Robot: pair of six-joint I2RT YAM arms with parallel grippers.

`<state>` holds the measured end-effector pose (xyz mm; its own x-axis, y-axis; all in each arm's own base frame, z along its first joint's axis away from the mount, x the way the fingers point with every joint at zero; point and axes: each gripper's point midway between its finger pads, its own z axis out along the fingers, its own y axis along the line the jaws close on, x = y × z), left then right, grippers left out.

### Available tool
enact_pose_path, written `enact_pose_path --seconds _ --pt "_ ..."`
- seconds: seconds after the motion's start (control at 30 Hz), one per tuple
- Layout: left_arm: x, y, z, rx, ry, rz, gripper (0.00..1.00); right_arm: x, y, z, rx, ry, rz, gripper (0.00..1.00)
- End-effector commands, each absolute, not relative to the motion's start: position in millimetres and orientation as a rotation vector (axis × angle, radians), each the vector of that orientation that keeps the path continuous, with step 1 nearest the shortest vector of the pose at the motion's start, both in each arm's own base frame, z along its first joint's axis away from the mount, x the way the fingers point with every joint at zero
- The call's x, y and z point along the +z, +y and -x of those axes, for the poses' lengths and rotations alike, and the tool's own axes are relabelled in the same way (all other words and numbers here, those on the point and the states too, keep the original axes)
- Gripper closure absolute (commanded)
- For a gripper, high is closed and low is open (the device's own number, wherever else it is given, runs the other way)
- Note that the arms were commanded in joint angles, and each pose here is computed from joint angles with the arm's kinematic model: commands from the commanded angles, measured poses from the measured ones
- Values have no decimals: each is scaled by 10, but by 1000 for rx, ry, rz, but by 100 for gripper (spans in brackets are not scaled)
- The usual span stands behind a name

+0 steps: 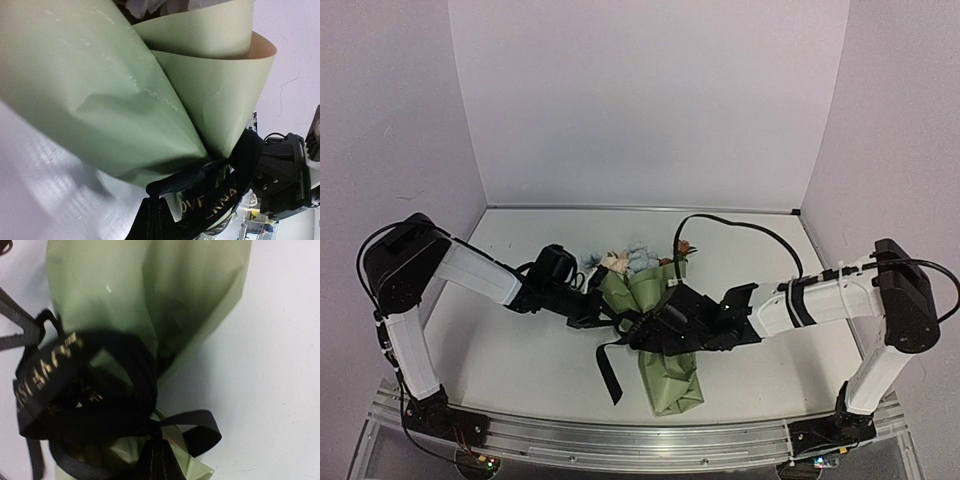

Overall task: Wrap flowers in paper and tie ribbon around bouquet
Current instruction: Adjust the half-tied ribbon on the folded bouquet.

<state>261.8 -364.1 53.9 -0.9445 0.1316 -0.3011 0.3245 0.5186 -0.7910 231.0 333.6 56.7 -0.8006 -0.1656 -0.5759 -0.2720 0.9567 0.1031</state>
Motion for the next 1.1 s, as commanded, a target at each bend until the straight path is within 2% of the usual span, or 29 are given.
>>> enact_pose_path --seconds 0.0,0.17,0.4,1.07 --pt "790 -3464 -2559 -1378 2512 -500 100 955 3543 -2524 260 2453 238 100" --pt "840 -3495 -2534 -1408 2515 -513 100 985 3445 -2511 206 2515 365 100" --pt "837 -3714 -2467 -1434 2536 -559 100 891 2928 -2432 116 2587 475 100" --pt "616 -3468 -2448 -1194 2671 -423 100 546 2299 -2170 -3 2702 582 100"
